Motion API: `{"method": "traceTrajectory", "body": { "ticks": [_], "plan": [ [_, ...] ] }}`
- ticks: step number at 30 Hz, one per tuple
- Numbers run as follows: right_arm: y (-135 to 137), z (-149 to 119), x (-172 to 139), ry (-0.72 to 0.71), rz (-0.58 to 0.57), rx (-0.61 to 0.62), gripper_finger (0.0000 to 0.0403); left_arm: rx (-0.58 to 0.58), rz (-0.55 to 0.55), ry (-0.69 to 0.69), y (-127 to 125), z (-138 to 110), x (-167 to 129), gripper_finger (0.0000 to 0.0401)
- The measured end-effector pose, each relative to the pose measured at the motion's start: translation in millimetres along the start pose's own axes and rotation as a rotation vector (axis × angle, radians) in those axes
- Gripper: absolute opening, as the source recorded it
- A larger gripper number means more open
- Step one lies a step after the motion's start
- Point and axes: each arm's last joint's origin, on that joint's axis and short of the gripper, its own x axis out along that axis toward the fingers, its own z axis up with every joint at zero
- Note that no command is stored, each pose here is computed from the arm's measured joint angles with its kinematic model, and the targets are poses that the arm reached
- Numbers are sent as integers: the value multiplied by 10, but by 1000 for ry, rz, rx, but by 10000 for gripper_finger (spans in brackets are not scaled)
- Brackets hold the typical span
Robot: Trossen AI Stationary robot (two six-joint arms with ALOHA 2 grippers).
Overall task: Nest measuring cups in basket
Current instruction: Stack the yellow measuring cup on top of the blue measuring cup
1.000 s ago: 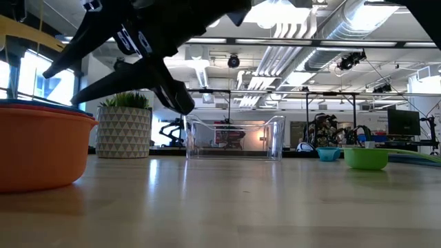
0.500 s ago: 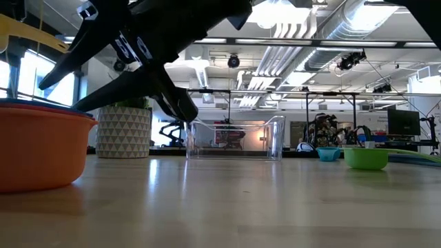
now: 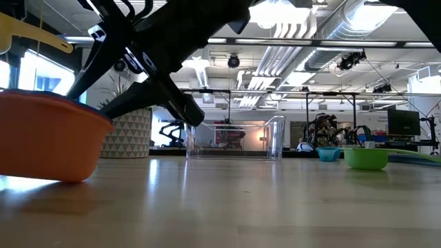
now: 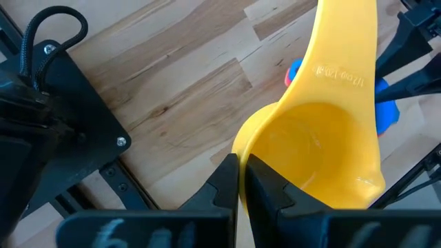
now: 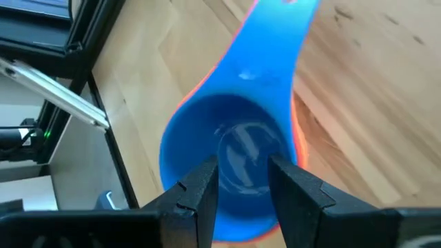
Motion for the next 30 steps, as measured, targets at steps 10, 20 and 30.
{"method": "traceTrajectory", "body": {
  "ticks": [10,20,30],
  "plan": [
    [-82,64,-16,10,-38,8,119,0,0,0,0,0,0,6],
    [-115,158,-59,-7,-37,19,119,5,10,-5,10,5,0,6],
    [42,282,-295,-14,-151,-69,119,10,22,-12,23,12,0,6]
  ]
}}
